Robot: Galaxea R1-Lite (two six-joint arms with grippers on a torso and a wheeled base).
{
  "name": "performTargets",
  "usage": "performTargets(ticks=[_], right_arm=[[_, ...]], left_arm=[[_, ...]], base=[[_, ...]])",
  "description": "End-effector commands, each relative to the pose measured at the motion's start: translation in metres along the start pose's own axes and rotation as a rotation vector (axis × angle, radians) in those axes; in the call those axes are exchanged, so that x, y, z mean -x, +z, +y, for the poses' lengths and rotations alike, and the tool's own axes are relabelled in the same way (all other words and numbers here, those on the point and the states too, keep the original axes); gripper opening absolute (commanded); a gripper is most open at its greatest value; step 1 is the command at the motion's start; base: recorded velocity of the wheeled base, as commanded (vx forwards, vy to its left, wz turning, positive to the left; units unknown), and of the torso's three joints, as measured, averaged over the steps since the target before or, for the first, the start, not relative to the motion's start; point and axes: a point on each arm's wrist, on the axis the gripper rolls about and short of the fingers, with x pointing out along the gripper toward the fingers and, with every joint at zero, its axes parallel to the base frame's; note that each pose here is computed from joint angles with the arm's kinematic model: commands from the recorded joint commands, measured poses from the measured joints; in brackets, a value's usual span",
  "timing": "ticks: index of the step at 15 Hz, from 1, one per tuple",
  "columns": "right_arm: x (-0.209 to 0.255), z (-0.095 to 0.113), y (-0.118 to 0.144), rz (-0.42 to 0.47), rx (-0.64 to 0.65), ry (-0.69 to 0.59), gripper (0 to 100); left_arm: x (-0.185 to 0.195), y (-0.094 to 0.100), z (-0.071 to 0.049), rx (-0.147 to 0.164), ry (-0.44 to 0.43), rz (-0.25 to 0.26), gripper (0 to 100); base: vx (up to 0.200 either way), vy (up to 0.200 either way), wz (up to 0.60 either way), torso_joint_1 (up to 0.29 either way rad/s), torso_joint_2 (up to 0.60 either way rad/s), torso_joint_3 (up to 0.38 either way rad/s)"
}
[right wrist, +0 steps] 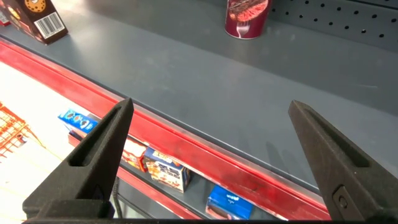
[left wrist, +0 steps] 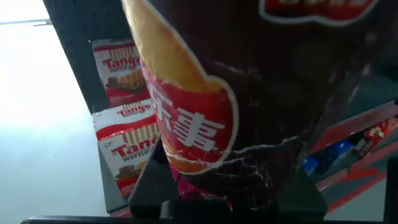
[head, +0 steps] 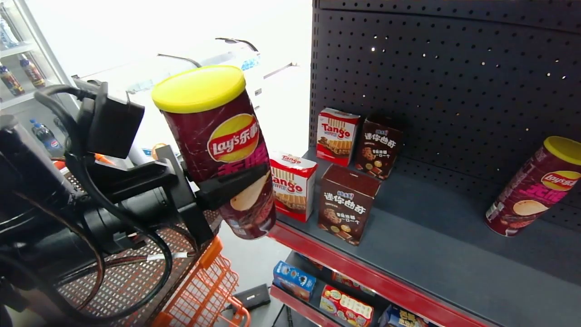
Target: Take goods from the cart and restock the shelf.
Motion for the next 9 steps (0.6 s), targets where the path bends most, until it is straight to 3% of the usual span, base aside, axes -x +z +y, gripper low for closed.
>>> performTargets(ticks=[1, 4, 7, 9], right_arm=[[0.0, 0.0, 0.0, 0.001, 0.001, 0.0, 100], [0.0, 0.0, 0.0, 0.001, 0.001, 0.0, 100], [0.0, 0.0, 0.0, 0.001, 0.001, 0.0, 100], [0.0, 0.0, 0.0, 0.001, 0.001, 0.0, 100]], left_arm=[[-0.005, 0.007, 0.001, 0.02, -0.033, 0.032, 0], [-0.003, 0.021, 0.001, 0.041, -0.116, 0.042, 0], [-0.002, 0.023, 0.001, 0.109, -0.199, 0.034, 0], [-0.002, 0.021, 0.0, 0.114, -0.228, 0.04, 0]], base=[[0.0, 0.0, 0.0, 0.0, 0.0, 0.0], [0.0, 0.0, 0.0, 0.0, 0.0, 0.0], [0.0, 0.0, 0.0, 0.0, 0.0, 0.0], [0.0, 0.0, 0.0, 0.0, 0.0, 0.0]])
